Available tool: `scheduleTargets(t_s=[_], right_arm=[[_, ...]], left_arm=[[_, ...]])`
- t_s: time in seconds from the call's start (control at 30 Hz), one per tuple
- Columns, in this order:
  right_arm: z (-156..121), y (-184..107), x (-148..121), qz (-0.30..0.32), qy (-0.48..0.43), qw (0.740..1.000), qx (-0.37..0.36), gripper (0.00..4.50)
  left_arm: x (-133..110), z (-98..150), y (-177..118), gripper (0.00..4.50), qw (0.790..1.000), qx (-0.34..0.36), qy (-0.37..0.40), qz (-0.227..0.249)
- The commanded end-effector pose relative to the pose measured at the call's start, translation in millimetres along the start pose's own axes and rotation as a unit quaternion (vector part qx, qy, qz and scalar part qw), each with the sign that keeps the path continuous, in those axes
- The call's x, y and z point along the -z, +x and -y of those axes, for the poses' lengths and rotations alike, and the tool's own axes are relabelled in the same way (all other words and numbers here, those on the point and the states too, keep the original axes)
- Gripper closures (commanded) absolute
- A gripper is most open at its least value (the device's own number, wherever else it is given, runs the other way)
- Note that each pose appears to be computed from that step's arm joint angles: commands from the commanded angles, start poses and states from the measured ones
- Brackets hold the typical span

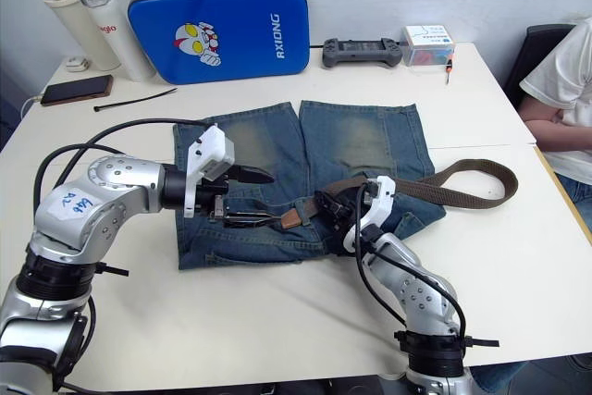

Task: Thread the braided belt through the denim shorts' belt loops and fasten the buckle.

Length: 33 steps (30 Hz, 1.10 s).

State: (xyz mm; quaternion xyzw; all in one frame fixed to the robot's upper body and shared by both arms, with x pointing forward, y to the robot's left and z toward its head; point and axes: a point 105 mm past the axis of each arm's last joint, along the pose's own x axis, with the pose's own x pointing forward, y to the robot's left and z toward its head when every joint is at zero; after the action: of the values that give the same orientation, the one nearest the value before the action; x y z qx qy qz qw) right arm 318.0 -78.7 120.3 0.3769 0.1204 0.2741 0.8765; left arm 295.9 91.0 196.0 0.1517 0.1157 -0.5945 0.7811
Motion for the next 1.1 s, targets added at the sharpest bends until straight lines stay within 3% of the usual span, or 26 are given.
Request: scheduleTargets(t_s=[0.03,0.17,0.33,0.6,0.73,0.87,0.93,1.1], right_arm=[[0.3,-8.4,-5.9,0.012,0.024,1.000,0.005,2.86],[11.6,-22.8,-22.5,0.052,0.063,0.996,0.042,0.88],[21.2,-37.4,-45.1,0.116,0.145,0.981,0.062,0.88],[22.3,-37.1,-62.0,0.146,0.165,0.973,0.066,0.88],[23.9,-35.5,-58.8,0.138,0.173,0.973,0.073,2.41],[21.2,-27.6,-45.5,0.113,0.201,0.970,0.075,4.34],[18.2,-21.2,-40.1,0.104,0.229,0.965,0.069,4.43],[-7.0,4.6,-9.4,0.009,0.203,0.978,0.044,4.43]], left_arm=[[-8.4,2.1,-0.6,0.00,1.000,0.004,0.018,0.012],[-8.8,1.5,0.4,0.00,1.000,0.006,0.020,0.013],[-8.8,1.2,1.9,0.00,1.000,0.009,0.022,0.014],[-10.9,0.0,4.3,0.00,0.999,0.014,0.027,0.016],[-11.1,0.4,4.5,0.00,0.999,0.015,0.028,0.016],[-10.3,0.2,3.5,0.00,0.999,0.013,0.027,0.015],[-10.0,0.1,3.2,0.00,0.999,0.011,0.027,0.014],[-9.7,1.3,4.1,0.00,0.999,0.014,0.027,0.013]])
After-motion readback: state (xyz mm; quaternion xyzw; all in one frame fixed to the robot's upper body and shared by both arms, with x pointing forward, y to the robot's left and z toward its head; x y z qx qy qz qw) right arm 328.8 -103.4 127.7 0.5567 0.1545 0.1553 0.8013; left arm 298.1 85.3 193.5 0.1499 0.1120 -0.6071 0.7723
